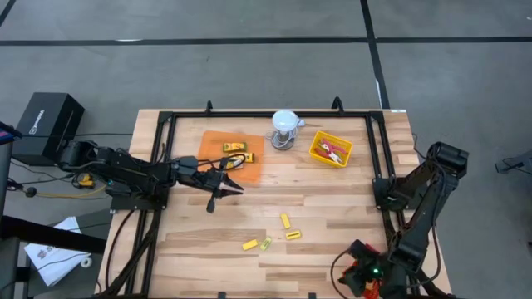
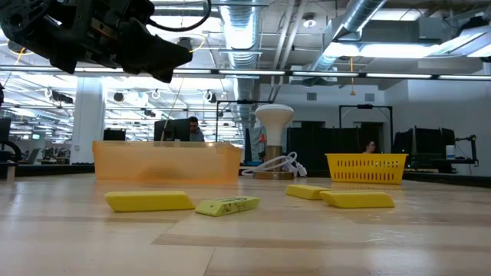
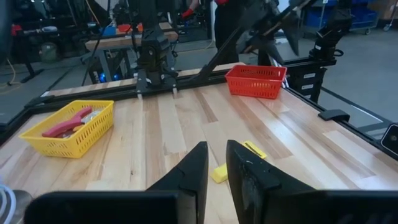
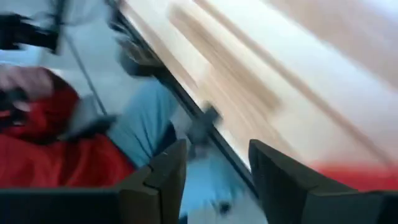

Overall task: Pick & Place School Supplies
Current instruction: Put the yellow eraser into the red bin

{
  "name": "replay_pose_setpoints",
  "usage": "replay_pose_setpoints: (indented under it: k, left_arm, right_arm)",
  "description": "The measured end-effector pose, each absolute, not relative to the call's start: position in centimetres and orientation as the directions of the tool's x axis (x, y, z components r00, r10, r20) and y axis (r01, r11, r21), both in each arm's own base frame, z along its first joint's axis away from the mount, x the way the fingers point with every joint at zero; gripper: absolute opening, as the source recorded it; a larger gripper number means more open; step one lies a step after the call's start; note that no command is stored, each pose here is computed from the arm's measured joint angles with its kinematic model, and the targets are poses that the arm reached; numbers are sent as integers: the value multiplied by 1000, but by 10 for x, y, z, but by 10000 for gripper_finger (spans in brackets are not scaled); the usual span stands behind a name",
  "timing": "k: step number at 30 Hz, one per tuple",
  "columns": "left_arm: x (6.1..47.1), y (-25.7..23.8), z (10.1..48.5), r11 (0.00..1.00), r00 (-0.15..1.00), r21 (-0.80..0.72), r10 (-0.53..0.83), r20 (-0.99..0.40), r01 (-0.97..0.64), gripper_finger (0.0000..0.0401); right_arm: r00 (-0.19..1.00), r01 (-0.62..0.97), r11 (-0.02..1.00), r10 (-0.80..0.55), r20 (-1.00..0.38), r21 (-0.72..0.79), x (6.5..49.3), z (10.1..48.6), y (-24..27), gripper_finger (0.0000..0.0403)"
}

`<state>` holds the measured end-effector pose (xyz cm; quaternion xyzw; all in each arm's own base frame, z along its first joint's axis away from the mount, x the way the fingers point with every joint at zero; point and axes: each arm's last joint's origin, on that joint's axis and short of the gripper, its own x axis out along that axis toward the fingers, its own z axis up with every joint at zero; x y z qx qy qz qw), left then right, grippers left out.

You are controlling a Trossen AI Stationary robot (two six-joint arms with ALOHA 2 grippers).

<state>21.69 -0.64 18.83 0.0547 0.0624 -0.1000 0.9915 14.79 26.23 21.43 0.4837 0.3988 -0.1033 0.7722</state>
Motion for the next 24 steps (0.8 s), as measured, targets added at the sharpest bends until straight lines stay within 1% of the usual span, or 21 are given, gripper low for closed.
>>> replay_pose_setpoints:
  k: [3, 6, 9, 13, 19, 22, 24]
  left_arm:
    - [217, -6, 189, 974, 973, 97, -192, -129, 205, 52]
    - [217, -8, 189, 969, 965, 70, -227, -128, 237, 52]
    - [216, -10, 186, 954, 942, -49, -299, -152, 295, 59]
    - [214, -12, 179, 925, 909, -218, -356, -218, 310, 79]
    - [215, -17, 173, 821, 850, -475, -468, -240, 317, 117]
    - [217, -24, 164, 789, 824, -543, -493, -278, 289, 133]
    - [220, -29, 157, 786, 816, -564, -487, -312, 254, 140]
  right_arm:
    - [753, 453, 588, 150, -641, 670, 170, 219, 254, 147]
    - [819, 384, 708, 35, -573, 593, 197, 223, 238, 134]
    - [848, 341, 803, -38, -529, 488, 226, 227, 217, 125]
    - [864, 273, 902, -78, -498, 334, 255, 233, 191, 121]
    - [849, 278, 952, -182, -497, 126, 279, 233, 156, 126]
    - [848, 293, 955, -237, -474, 47, 286, 235, 144, 131]
    - [855, 305, 952, -269, -444, 10, 292, 235, 139, 134]
